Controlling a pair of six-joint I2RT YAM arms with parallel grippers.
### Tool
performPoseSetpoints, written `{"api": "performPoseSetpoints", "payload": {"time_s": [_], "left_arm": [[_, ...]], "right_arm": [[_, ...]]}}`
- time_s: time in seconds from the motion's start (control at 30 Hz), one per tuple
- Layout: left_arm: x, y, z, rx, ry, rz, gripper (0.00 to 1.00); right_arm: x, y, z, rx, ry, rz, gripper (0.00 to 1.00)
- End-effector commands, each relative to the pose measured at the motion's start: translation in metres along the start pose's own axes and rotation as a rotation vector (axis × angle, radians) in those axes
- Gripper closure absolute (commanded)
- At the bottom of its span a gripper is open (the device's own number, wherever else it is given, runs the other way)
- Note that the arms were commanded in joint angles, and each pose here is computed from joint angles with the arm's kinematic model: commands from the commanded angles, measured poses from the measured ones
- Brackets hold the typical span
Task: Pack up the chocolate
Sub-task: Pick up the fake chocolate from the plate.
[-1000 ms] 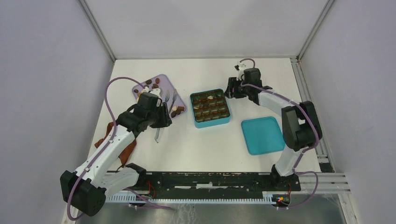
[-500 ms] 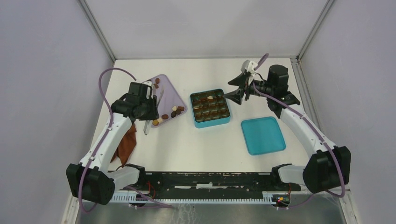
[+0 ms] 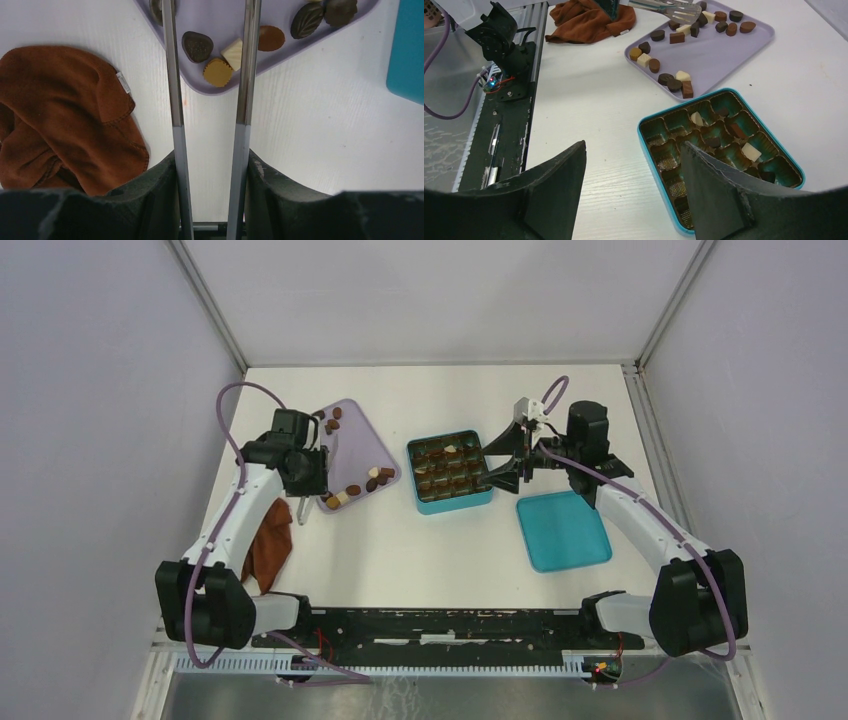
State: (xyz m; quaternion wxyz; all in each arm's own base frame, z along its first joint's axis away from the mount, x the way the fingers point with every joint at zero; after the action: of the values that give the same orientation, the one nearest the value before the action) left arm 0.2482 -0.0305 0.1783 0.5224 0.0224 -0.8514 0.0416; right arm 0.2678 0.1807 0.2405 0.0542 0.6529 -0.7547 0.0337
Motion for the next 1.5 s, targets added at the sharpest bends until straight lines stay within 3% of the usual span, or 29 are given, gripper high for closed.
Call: {"api": "performPoseSetpoints", "payload": {"time_s": [0.0, 0.5, 0.83, 1.47], "left_arm": [[0.005, 0.010, -0.004, -0.002, -0.028, -0.016, 0.51], [-0.007, 0.012, -0.002, 0.141, 0.105, 0.059, 0.51], [-0.015, 0.009, -0.002, 0.148, 0.151, 0.076, 0.58], [-0.032, 0.015, -0.002, 0.154, 0.195, 0.015, 0.61]], "right_arm": [[-0.002, -0.002, -0.012, 0.042, -0.016, -0.042, 0.26], [-0.003, -0.003, -0.007, 0.058, 0.009, -0.039, 0.26], [-0.004, -0.004, -0.005, 0.052, 0.012, -0.043, 0.26], [-0.003, -0.002, -0.007, 0.064, 0.009, -0.042, 0.26]]}}
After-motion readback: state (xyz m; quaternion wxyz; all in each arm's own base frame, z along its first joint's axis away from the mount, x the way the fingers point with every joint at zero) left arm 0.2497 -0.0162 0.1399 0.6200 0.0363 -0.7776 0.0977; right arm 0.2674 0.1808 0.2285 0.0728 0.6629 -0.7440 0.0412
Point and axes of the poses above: each gripper's point midway between its finger pads, its own x axis back along the fingers, its own y axis along the line the jaws close on, z = x × y, the point moved 5 cm from there along x, back along the fingers, and after that the axes turned 4 degrees about x, right-handed, at the moved point
